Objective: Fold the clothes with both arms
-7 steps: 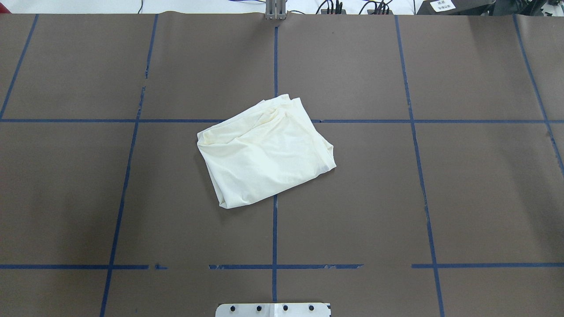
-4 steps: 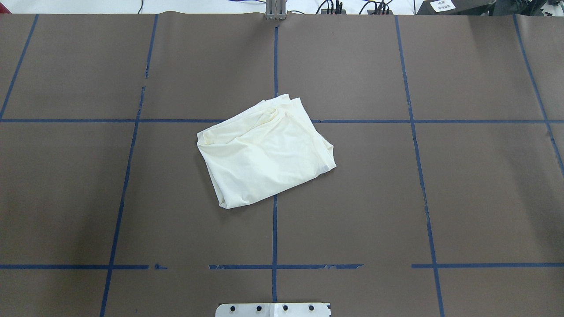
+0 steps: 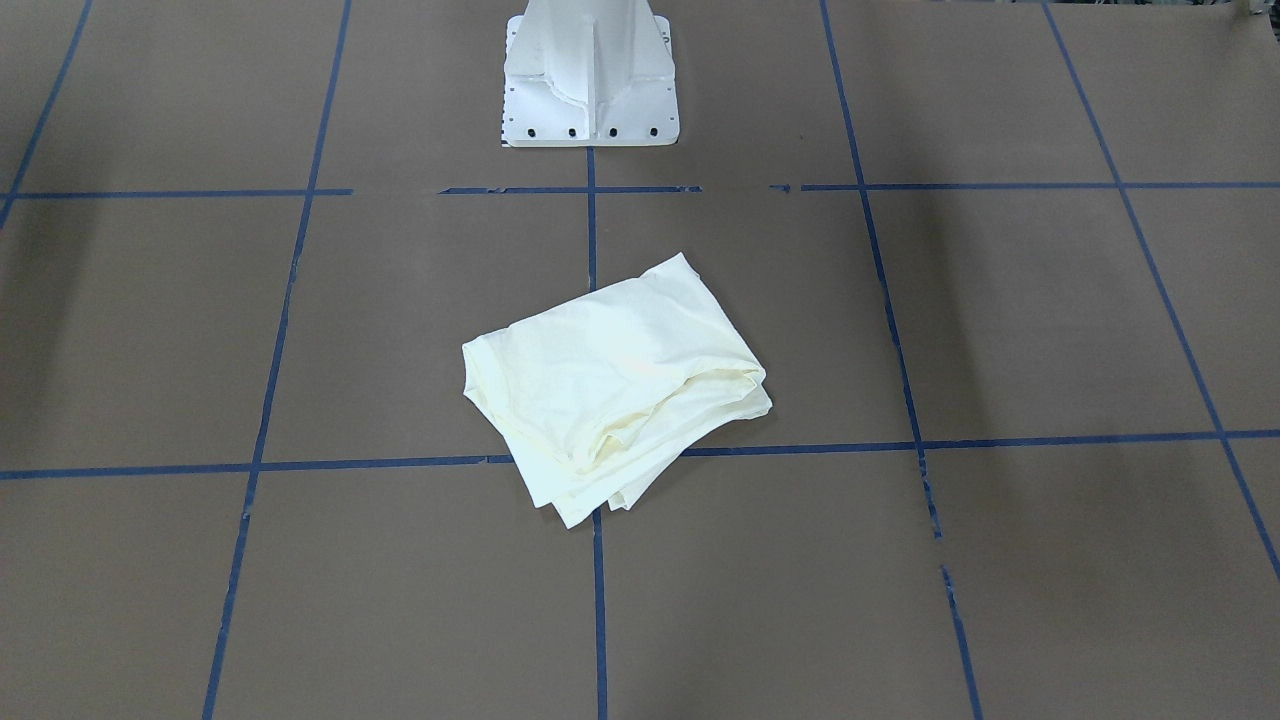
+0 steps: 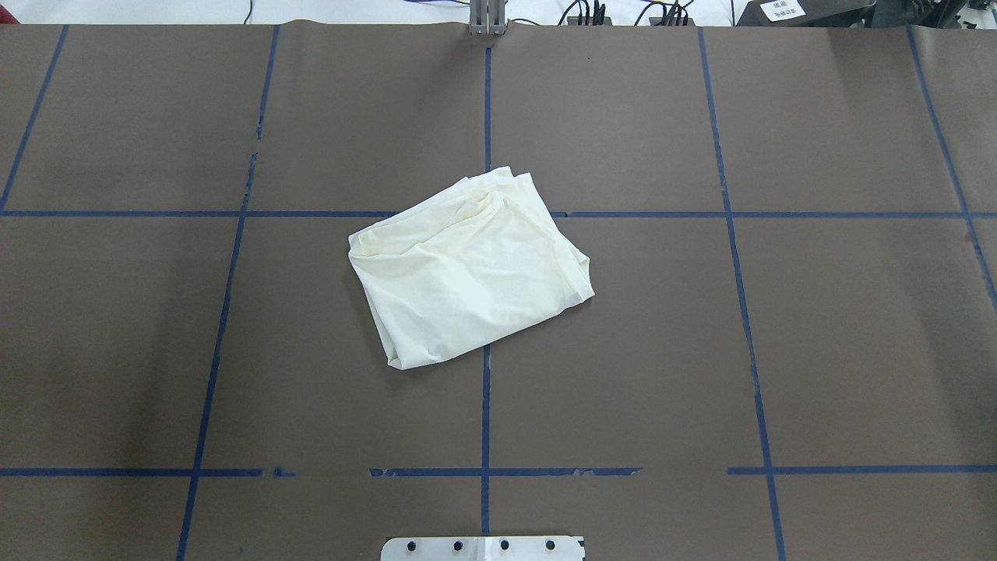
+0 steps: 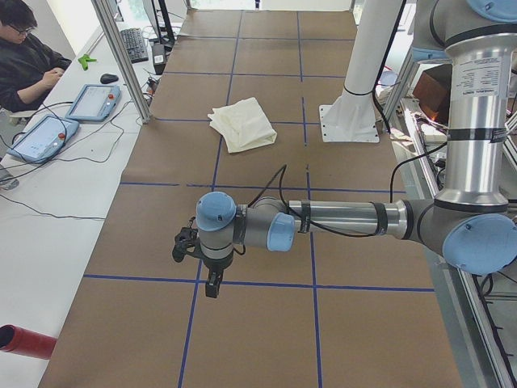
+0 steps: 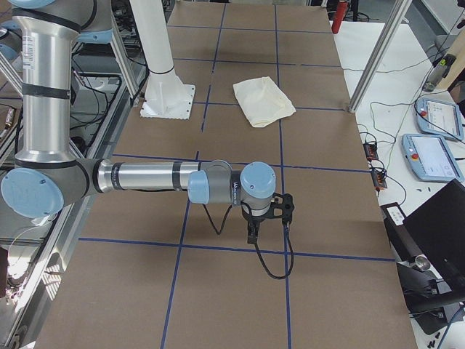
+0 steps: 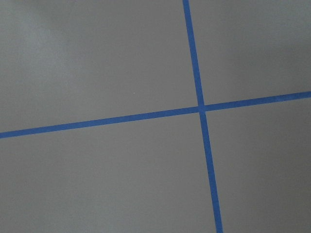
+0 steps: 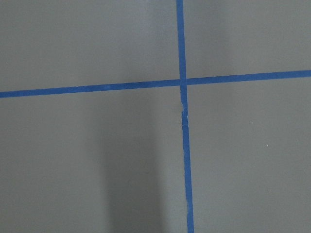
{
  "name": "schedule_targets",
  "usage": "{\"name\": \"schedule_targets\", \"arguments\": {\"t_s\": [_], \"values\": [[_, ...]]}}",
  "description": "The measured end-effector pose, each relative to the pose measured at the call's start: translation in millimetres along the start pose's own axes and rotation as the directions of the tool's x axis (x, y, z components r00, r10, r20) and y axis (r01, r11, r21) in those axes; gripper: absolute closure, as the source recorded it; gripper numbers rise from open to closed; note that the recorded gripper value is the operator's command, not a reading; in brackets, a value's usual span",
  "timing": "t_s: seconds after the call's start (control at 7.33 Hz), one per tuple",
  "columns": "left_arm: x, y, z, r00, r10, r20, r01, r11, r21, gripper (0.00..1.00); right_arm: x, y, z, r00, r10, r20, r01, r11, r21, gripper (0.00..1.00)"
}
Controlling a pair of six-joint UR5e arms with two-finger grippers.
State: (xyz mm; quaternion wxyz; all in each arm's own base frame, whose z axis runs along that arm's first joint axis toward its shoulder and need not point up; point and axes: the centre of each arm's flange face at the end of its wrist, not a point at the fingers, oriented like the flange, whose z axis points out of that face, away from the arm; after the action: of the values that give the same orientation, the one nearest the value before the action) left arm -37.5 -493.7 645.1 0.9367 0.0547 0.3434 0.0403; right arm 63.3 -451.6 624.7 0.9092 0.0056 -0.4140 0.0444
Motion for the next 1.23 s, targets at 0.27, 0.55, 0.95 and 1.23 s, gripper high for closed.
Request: {"name": "schedule_targets", "arguments": {"t_s": [0.27, 0.55, 0.95, 1.23], "values": [[10.2, -3.0, 5.1, 1.000, -0.007, -0.001, 0.007, 1.000, -0.008, 0.00, 6.5, 5.3, 0.3, 1.000, 0.012, -0.009, -0.012, 1.000, 0.000, 0.00], [10.8, -3.2, 5.8, 1.000, -0.007, -0.003, 0.007, 1.000, -0.010, 0.00, 8.0, 6.3, 0.0, 1.000, 0.014, -0.010, -0.014, 1.000, 0.001, 0.00], [10.4, -2.9, 6.8, 1.000, -0.008, -0.004, 0.008, 1.000, -0.013, 0.00, 6.8, 4.7, -1.3, 1.000, 0.010, -0.011, -0.010, 1.000, 0.004, 0.00], [11.0, -3.1, 6.7, 1.000, -0.008, -0.010, 0.008, 1.000, -0.014, 0.00, 6.9, 4.4, -1.2, 1.000, 0.011, -0.010, -0.011, 1.000, 0.004, 0.00]]}}
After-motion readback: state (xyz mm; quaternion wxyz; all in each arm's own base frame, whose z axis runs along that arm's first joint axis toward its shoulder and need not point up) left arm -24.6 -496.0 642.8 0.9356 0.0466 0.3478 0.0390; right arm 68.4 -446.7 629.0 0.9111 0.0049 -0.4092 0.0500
